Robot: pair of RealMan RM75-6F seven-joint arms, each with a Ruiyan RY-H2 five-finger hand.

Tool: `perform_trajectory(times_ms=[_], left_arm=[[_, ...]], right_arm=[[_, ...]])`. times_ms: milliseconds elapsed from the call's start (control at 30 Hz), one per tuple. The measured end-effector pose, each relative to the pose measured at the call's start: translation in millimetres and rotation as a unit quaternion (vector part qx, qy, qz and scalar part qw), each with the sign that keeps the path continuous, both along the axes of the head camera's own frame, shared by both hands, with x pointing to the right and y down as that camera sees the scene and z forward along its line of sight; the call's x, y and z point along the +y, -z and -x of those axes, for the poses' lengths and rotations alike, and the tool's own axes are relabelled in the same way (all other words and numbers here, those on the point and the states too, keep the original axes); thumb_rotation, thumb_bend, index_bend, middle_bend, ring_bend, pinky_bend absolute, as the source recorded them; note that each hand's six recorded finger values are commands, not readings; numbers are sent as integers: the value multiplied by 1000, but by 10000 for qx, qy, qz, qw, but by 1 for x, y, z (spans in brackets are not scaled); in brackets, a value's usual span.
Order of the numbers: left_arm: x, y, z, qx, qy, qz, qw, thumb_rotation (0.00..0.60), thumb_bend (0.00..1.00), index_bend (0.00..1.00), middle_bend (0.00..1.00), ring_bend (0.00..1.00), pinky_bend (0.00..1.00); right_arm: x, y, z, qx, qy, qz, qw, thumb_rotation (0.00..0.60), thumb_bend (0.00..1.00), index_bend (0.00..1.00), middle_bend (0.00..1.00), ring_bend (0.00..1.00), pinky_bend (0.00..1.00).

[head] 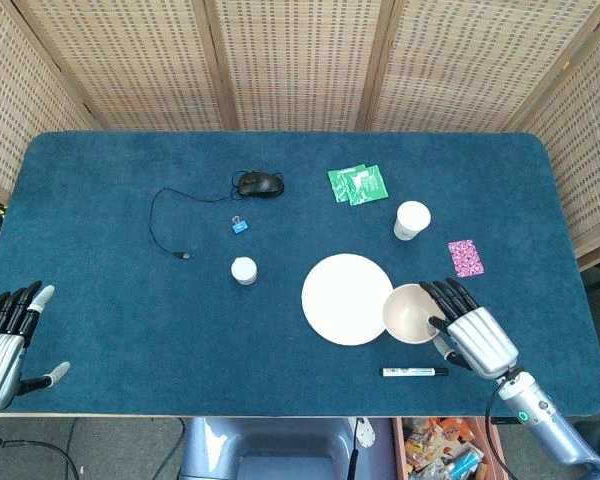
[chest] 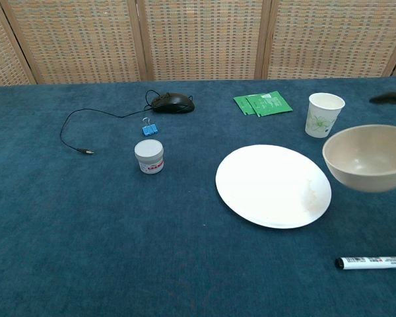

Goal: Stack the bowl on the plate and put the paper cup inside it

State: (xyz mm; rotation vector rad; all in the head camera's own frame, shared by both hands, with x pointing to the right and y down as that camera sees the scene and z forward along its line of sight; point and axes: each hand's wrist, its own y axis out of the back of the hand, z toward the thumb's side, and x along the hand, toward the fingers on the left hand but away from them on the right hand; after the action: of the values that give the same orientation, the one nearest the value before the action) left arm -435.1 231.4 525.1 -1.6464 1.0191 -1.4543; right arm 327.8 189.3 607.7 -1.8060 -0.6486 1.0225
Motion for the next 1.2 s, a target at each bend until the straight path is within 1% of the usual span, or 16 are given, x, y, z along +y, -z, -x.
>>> perform_trajectory(times_ms=[67,167,300,400,533,767,1000,1100,1200], left_arm=[[-1,-1,1,7,25,15,10000,600,0,0,0,0,0],[-3,-1,2,14,41,32,10000,600,0,0,0,0,0],[-4,-1,3,20,62,35,10000,600,0,0,0,0,0],[-4,-1,3,25,85,42,10000,600,0,0,0,0,0],[-5,-1,5,25,106,53,9999,600,0,0,0,0,0],[-7,-1,7,38,150,51,9999,600,0,0,0,0,0],[-7,-2,6,46,146,69,9999,600,0,0,0,0,0],[-7,-2,6,48,144,77,9999,600,0,0,0,0,0],[-7,-2,6,54,147,85,9998,600,0,0,0,0,0]], right_arm=[[-22,8,15,-92,74,-194,9997,600,492,655,0,0,0],[-45,10,34,-90,220,-306,9993,600,492,655,0,0,0],[-58,4,54,13,440,-281,9986,600,509,656,0,0,0],[-61,-7,71,94,635,-234,9977,600,530,656,0,0,0],[-59,-24,93,181,826,-135,9963,600,530,656,0,0,0],[-58,-51,127,257,869,50,9959,600,530,656,0,0,0],[-56,-69,135,369,767,258,9960,600,530,656,0,0,0],[-54,-74,134,462,799,266,9954,600,530,656,0,0,0],[-52,-78,135,466,783,284,9954,600,530,656,0,0,0]])
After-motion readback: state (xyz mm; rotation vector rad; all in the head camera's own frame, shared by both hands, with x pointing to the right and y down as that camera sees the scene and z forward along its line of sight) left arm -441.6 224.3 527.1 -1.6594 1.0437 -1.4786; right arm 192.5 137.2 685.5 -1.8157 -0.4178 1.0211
